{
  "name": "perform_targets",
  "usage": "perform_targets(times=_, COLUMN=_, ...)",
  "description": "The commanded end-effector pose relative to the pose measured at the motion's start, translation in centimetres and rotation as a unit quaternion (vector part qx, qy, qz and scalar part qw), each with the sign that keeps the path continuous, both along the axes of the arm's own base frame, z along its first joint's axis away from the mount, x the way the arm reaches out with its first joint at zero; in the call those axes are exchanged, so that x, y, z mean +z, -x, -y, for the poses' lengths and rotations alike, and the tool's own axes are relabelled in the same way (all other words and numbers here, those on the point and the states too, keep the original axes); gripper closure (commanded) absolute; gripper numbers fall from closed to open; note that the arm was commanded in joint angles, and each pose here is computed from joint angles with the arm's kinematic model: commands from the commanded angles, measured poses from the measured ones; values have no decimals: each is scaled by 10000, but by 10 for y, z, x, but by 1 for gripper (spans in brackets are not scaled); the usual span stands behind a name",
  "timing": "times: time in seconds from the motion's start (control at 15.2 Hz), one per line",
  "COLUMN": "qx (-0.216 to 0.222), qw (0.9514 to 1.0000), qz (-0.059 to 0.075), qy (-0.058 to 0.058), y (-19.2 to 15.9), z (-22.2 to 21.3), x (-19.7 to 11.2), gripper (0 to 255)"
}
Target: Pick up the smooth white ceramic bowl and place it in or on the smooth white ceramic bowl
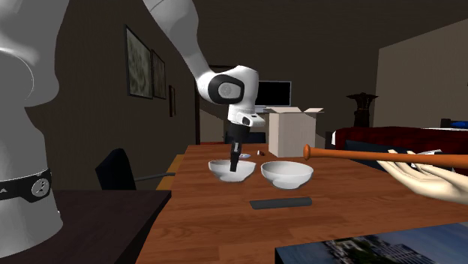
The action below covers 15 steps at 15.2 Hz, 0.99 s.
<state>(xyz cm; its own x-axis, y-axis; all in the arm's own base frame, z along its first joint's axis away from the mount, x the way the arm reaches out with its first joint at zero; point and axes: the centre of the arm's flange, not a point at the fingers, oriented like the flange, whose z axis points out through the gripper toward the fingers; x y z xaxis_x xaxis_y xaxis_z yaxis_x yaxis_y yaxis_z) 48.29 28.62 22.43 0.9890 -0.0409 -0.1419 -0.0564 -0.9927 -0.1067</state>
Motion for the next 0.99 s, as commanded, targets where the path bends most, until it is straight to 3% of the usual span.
perform_targets(times=0.0, qx=0, qw=10000, qz=2, qy=-1, y=0, z=0, x=11, gripper=255)
perform_targets(times=0.92, qx=0, qw=10000, qz=2, qy=-1, y=0, z=0, x=85, gripper=255)
